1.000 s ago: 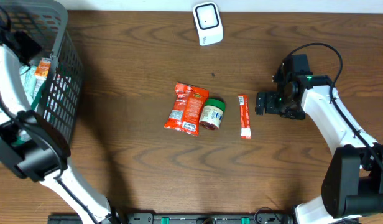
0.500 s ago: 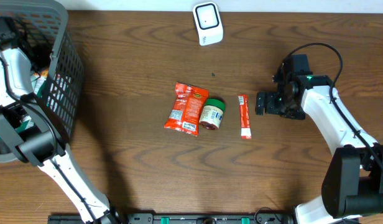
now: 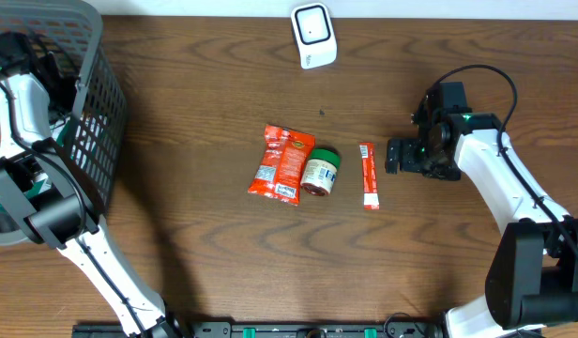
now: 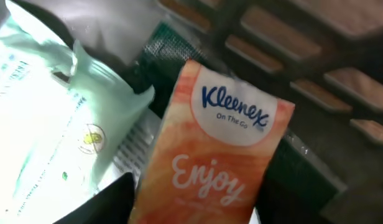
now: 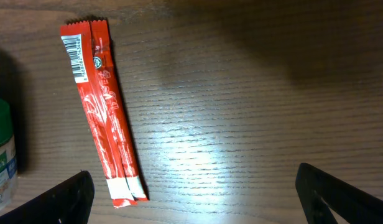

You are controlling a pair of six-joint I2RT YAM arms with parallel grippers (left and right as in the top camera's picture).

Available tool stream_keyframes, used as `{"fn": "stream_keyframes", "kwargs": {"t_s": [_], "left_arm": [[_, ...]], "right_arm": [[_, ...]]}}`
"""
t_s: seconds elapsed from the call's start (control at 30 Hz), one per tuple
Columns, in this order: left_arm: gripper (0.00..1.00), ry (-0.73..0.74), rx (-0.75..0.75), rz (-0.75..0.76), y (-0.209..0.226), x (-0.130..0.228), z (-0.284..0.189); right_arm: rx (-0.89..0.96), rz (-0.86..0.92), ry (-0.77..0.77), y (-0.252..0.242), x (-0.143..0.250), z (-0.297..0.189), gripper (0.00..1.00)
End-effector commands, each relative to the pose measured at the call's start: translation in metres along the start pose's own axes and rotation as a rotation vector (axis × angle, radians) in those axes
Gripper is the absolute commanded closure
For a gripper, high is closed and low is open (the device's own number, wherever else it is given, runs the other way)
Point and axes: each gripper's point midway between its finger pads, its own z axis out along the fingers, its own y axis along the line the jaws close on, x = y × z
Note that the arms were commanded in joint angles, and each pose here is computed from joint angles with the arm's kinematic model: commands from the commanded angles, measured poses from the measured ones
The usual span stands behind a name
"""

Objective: Scan the item barcode
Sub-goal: 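Grasp the orange Kleenex tissue pack in the basket with the left gripper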

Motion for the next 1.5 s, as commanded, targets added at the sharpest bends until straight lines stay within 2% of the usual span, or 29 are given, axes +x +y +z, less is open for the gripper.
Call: {"fn": "stream_keyframes", "kwargs": {"t_s": [0.0,0.1,0.2,0.33,0.43,0.57,0.8,0.87,0.97,1.13,1.27,1.47], "left_arm": [[0.44,0.029,0.014,-0.005,-0.003,0.008,0.006],[0.37,0.025,0.014,-0.004,-0.003,0.007,0.006],[0.37,0.027,0.015,-0.003,-0.003,0.007,0.006],[0.47,0.024,0.014,-0.009,-0.004,0.006,0.005],[0.58,0.013,0.014,-0.021,-0.004,0.004,-0.001],[0.58,-0.029,0.013,-0.079,-0.004,-0.006,-0.021],[0.58,-0.206,-0.039,-0.168,0.003,-0.038,-0.106],[0.58,-0.297,-0.06,-0.188,0.006,-0.048,-0.153],[0.58,-0.378,-0.05,-0.219,0.003,-0.052,-0.199],[0.58,-0.395,0.038,-0.331,-0.015,-0.028,-0.258],[0.58,-0.301,0.203,-0.278,-0.062,0.006,-0.281],[0.58,-0.107,0.265,-0.133,-0.128,0.062,-0.283]], "right_arm": [[0.006,-0.008,-0.004,-0.001,0.001,-0.001,0.01],[0.006,-0.008,-0.004,-0.001,0.001,-0.001,0.01],[0.006,-0.008,-0.004,-0.001,0.001,-0.001,0.01],[0.006,-0.008,-0.004,-0.001,0.001,-0.001,0.01],[0.006,-0.008,-0.004,-0.001,0.001,-0.001,0.01],[0.006,-0.008,-0.004,-0.001,0.001,-0.001,0.01],[0.006,-0.008,-0.003,-0.001,0.001,-0.001,0.01],[0.006,-0.008,-0.004,-0.001,0.001,-0.001,0.01],[0.006,-0.008,-0.004,-0.001,0.001,-0.001,0.01],[0.006,-0.008,-0.004,-0.001,0.001,-0.001,0.01],[0.006,-0.008,-0.004,-0.001,0.001,-0.001,0.01],[0.006,-0.008,-0.004,-0.001,0.001,-0.001,0.01]]}}
